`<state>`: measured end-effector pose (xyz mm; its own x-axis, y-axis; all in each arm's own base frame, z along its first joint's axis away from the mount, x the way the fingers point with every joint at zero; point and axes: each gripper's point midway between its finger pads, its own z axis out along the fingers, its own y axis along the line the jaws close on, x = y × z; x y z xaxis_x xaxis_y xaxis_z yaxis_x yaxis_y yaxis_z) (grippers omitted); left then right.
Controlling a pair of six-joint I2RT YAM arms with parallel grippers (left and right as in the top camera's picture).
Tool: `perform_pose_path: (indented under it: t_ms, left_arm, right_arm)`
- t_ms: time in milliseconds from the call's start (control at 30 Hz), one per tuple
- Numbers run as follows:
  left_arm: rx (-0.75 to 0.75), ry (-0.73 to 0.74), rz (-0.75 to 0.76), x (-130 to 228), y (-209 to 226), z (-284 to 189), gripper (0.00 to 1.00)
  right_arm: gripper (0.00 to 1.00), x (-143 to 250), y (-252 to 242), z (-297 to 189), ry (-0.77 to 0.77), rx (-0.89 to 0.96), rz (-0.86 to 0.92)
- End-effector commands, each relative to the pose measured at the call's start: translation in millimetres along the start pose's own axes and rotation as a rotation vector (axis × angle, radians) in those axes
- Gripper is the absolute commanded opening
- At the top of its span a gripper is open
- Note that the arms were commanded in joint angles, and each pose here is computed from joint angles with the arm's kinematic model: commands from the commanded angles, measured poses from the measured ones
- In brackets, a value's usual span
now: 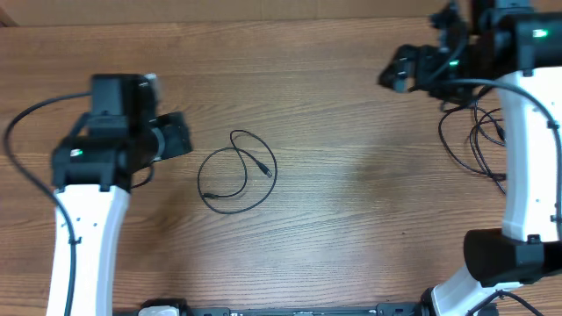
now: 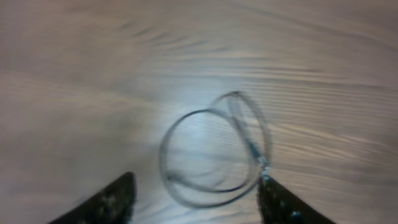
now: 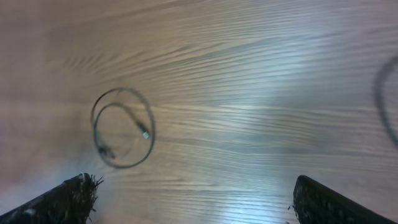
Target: Untangle cables
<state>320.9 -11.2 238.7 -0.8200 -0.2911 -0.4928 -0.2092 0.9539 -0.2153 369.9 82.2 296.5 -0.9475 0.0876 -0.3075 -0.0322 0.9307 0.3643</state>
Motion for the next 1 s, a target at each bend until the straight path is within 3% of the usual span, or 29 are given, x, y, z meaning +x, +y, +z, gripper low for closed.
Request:
perform_pose_path:
  t_ms: [0, 333, 633, 967]
  left_arm:
    - [-0.061, -0.008, -0.142, -2.8, 33.9, -11.4, 0.73]
    - [-0.110, 0.035, -0.289, 7.3, 76.3, -18.3, 0.84]
    - [-0.110, 0.036, -0.288, 7.4, 76.5, -18.4, 0.84]
    - [-0.103, 0.039, -0.289, 7.8, 75.2, -18.3, 0.84]
  right_arm:
    - [1.00, 9.3, 37.5, 10.5, 0.020, -0.050, -0.103]
    - [1.00, 43.0, 120.1, 90.0, 0.078, -0.148, -0.318]
    - [0.87, 87.1, 176.6, 177.0, 0.045, -0.260, -0.492]
    - [0.79, 120.3, 202.8, 227.3, -0.047, -0.352, -0.596]
